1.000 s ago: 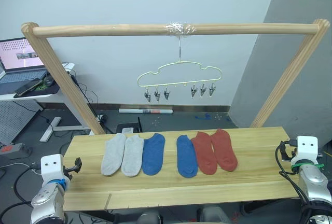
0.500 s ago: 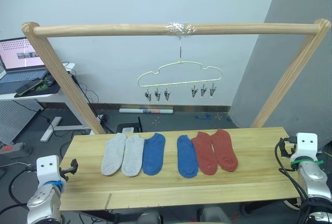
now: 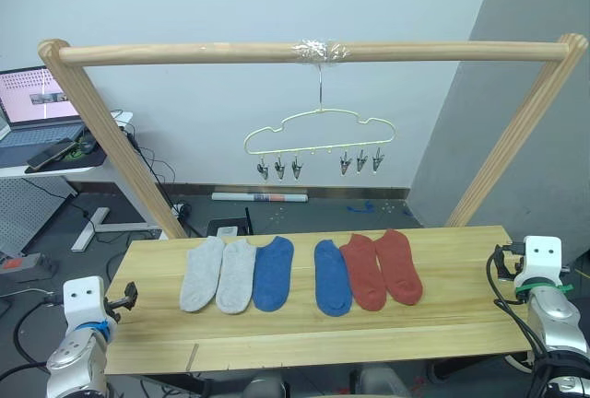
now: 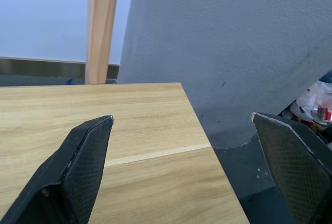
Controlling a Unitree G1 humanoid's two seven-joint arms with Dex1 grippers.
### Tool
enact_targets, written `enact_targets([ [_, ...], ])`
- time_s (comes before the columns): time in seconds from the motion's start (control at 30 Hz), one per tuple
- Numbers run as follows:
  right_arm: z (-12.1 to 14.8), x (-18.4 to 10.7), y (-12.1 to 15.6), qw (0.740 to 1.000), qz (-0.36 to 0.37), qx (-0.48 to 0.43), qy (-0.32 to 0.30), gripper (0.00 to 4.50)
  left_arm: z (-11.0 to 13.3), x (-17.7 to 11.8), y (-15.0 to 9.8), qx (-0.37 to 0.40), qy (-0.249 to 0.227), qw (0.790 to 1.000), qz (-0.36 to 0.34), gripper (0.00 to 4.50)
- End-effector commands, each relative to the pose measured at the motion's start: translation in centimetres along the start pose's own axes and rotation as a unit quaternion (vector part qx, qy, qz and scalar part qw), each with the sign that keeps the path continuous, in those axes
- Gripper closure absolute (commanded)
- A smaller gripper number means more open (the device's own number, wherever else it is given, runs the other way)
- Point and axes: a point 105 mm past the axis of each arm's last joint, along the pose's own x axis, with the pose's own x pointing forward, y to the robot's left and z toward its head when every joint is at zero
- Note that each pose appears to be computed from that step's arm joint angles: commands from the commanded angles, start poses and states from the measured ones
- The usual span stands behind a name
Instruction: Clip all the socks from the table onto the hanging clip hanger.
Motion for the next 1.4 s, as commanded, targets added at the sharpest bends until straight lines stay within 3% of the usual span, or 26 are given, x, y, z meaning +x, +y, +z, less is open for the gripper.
enact_targets([
  [0.03, 1.9, 0.5, 0.0, 1.000, 0.015, 0.006, -0.025, 0.00, 1.9, 0.0, 0.6, -0.007, -0.037, 0.999, 0.009, 0.04],
  [0.53, 1.8, 0.7, -0.3, 1.000, 0.002, 0.007, -0.021, 0.00, 2.2, 0.0, 0.4, 0.001, -0.040, 0.999, 0.003, 0.04],
  [0.7, 3.0, 0.2, 0.5, 0.998, 0.039, -0.013, -0.042, 0.00, 4.2, -0.5, -2.3, 0.054, -0.082, 0.994, -0.056, 0.04],
  [0.77, 4.6, -0.5, 1.9, 0.993, 0.088, -0.025, -0.071, 0.00, 6.3, -1.5, -4.4, 0.066, -0.122, 0.985, -0.107, 0.04],
  [0.93, 9.1, -4.3, 7.5, 0.952, 0.269, -0.010, -0.143, 0.00, 10.5, -5.2, -9.4, 0.071, -0.192, 0.955, -0.213, 0.04],
  [1.03, 11.3, -6.0, 9.6, 0.931, 0.326, 0.003, -0.165, 0.00, 12.1, -6.7, -11.8, 0.066, -0.213, 0.942, -0.252, 0.04],
  [1.17, 15.5, -8.8, 13.4, 0.881, 0.416, 0.011, -0.225, 0.00, 15.6, -8.4, -16.2, 0.045, -0.265, 0.918, -0.292, 0.04],
  [1.27, 18.2, -10.3, 15.6, 0.853, 0.455, 0.015, -0.256, 0.00, 17.5, -9.6, -19.4, 0.031, -0.293, 0.897, -0.329, 0.59],
  [1.4, 20.8, -12.2, 17.7, 0.818, 0.502, 0.017, -0.281, 0.00, 18.8, -9.9, -22.4, 0.016, -0.300, 0.883, -0.359, 1.78],
])
